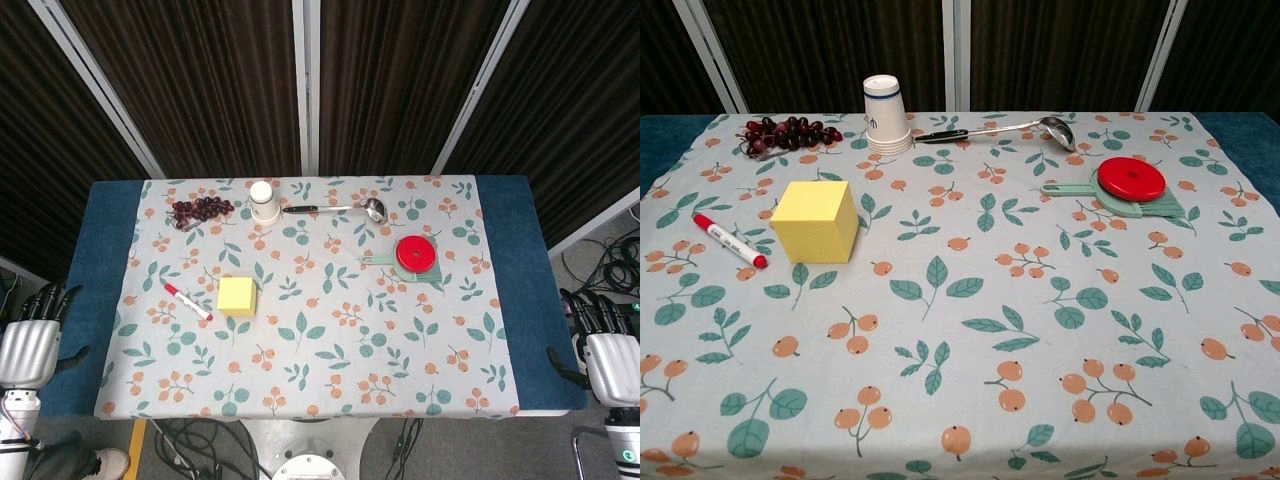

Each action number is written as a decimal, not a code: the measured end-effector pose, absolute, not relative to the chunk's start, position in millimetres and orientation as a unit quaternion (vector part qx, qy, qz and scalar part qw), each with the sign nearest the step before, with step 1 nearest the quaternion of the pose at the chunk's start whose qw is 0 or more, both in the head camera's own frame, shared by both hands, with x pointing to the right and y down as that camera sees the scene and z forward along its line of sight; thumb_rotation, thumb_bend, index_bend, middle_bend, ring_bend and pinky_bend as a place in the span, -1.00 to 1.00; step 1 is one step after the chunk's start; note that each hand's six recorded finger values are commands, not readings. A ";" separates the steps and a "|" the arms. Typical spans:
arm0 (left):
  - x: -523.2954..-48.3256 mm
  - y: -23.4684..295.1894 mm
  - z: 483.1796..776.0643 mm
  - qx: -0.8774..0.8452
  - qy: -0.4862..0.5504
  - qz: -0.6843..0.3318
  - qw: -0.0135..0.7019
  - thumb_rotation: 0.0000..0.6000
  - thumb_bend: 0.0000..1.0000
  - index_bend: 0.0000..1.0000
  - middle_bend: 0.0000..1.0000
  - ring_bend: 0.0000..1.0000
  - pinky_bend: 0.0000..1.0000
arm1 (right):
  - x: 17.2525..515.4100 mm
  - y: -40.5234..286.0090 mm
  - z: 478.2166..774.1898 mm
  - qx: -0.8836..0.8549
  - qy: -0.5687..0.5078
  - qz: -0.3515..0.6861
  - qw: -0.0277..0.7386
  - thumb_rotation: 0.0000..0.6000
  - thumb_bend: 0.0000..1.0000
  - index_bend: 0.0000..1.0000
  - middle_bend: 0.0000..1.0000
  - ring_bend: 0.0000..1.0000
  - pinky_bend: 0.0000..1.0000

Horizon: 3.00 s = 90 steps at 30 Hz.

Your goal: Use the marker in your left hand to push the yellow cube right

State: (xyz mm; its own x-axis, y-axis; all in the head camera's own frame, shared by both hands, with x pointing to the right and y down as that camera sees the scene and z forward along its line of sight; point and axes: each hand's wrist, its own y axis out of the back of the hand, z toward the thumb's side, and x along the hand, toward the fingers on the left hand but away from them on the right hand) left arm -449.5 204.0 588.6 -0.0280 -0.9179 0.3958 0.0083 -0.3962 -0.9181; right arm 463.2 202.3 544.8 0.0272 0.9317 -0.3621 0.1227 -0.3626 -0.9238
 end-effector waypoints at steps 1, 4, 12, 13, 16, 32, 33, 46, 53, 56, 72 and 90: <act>-449.5 204.0 588.8 -0.581 0.392 -0.601 0.385 1.00 -0.60 -0.62 -0.68 -0.80 -0.65 | 463.1 202.1 544.9 -0.615 -0.429 0.550 0.368 1.00 -0.55 -0.99 -0.72 -1.00 -0.85; -449.5 204.6 589.6 -0.582 0.391 -0.600 0.384 1.00 -0.60 -0.62 -0.69 -0.80 -0.65 | 462.8 201.7 544.9 -0.615 -0.429 0.550 0.368 1.00 -0.56 -0.99 -0.72 -1.00 -0.85; -446.1 202.0 589.2 -0.593 0.396 -0.586 0.385 1.00 -0.60 -0.62 -0.69 -0.80 -0.65 | 465.1 201.4 538.3 -0.610 -0.434 0.545 0.376 1.00 -0.56 -0.99 -0.72 -1.00 -0.85; -444.7 199.7 589.8 -0.597 0.395 -0.582 0.387 1.00 -0.60 -0.62 -0.69 -0.80 -0.65 | 465.7 201.1 536.8 -0.609 -0.435 0.545 0.378 1.00 -0.56 -0.99 -0.72 -1.00 -0.85; -440.5 191.4 591.4 -0.609 0.392 -0.569 0.390 1.00 -0.61 -0.59 -0.69 -0.80 -0.65 | 468.3 200.1 531.8 -0.605 -0.437 0.544 0.383 1.00 -0.56 -0.99 -0.72 -1.00 -0.85; -387.9 112.6 651.0 -0.721 0.281 -0.491 0.401 1.00 -0.45 -0.44 -0.47 -0.75 -0.65 | 463.6 198.3 520.3 -0.612 -0.435 0.530 0.395 1.00 -0.56 -0.99 -0.73 -1.00 -0.85; -384.2 110.3 656.4 -0.724 0.271 -0.490 0.403 1.00 -0.45 -0.43 -0.46 -0.75 -0.65 | 463.9 198.9 519.8 -0.611 -0.435 0.530 0.395 1.00 -0.56 -0.99 -0.73 -1.00 -0.85; -350.3 121.6 734.5 -0.753 0.150 -0.507 0.391 1.00 -0.44 -0.40 -0.42 -0.74 -0.65 | 466.0 201.5 521.2 -0.609 -0.434 0.539 0.388 1.00 -0.56 -0.99 -0.73 -1.00 -0.85; -343.9 122.9 746.6 -0.757 0.138 -0.509 0.386 1.00 -0.43 -0.37 -0.42 -0.74 -0.65 | 467.3 202.4 523.3 -0.609 -0.434 0.542 0.385 1.00 -0.56 -0.99 -0.73 -1.00 -0.85; -342.1 122.3 752.8 -0.756 0.132 -0.514 0.383 1.00 -0.43 -0.33 -0.37 -0.71 -0.64 | 468.1 203.4 523.7 -0.608 -0.435 0.542 0.383 1.00 -0.56 -0.99 -0.73 -1.00 -0.85; -349.2 130.4 756.8 -0.757 0.145 -0.532 0.351 1.00 -0.43 -0.17 -0.09 -0.53 -0.64 | 471.5 205.0 525.4 -0.608 -0.436 0.545 0.380 1.00 -0.56 -0.99 -0.73 -1.00 -0.85; -348.7 132.8 752.5 -0.740 0.159 -0.539 0.369 1.00 -0.42 -0.04 0.03 -0.46 -0.63 | 471.2 206.0 525.5 -0.607 -0.435 0.546 0.380 1.00 -0.56 -0.99 -0.73 -1.00 -0.85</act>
State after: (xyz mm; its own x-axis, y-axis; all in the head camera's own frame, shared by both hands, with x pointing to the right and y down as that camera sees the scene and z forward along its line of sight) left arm -348.7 132.8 752.5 0.3679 -0.6337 0.6805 0.1618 -0.6770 -0.7180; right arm 471.2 206.0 525.5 0.0259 0.9428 -0.3325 0.1138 -0.3332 -0.9360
